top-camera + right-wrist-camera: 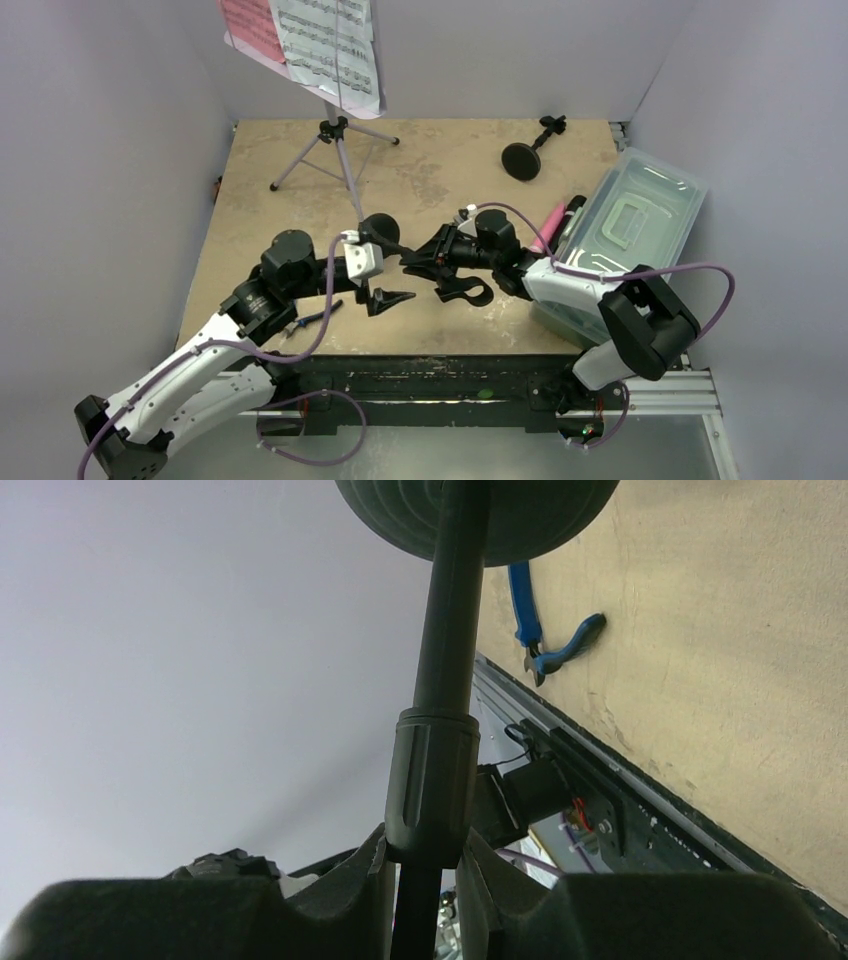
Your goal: Set up the instrument practice props
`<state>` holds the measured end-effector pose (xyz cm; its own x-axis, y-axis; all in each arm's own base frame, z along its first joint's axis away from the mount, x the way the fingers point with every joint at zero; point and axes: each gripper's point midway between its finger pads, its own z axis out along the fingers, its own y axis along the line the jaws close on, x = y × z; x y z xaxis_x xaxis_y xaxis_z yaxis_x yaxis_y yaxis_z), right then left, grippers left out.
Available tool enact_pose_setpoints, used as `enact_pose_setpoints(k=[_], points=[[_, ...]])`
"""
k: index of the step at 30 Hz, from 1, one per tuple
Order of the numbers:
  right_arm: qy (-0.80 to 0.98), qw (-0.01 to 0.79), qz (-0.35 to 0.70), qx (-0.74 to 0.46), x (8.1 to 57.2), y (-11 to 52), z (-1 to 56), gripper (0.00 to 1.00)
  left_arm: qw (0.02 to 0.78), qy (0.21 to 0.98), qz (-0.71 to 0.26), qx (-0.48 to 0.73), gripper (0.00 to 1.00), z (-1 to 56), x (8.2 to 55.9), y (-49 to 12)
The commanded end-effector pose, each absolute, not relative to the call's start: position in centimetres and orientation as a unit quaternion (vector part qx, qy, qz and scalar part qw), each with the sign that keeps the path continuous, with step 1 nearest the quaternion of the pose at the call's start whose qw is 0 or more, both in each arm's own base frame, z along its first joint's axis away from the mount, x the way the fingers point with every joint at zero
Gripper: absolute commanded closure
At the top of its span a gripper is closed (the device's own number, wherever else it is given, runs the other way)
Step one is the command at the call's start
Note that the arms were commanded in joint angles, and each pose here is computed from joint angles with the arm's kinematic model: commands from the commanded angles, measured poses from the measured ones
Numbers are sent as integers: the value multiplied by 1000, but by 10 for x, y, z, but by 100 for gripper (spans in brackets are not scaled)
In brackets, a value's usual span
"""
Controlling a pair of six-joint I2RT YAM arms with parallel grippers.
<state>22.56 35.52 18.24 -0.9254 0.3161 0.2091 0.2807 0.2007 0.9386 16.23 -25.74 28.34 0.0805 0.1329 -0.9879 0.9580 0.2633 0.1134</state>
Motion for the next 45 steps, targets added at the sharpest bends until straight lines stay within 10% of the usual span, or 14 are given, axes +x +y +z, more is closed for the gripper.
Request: enact_pose_setpoints(k=[1,19,29,33,35,39,45], points=[[744,70,646,156,233,356,231,100,591,447,-347,575,21,293,144,-280],[737,70,657,145,231,357,234,100,558,373,-345,656,6,280,129,-357],[731,74,664,139,228,355,244,100,581,383,-288,658,32,277,146,-348],[718,88,682,111,223,354,257,100,612,397,-256,634,83,286,160,-343],[718,100,684,83,218,353,258,88,634,394,-257,614,99,300,161,-339],[754,159,636,48,224,346,240,45,654,398,-276,582,100,318,158,-332],[832,353,428,16,267,291,238,16,688,460,-322,459,100,325,171,-321]])
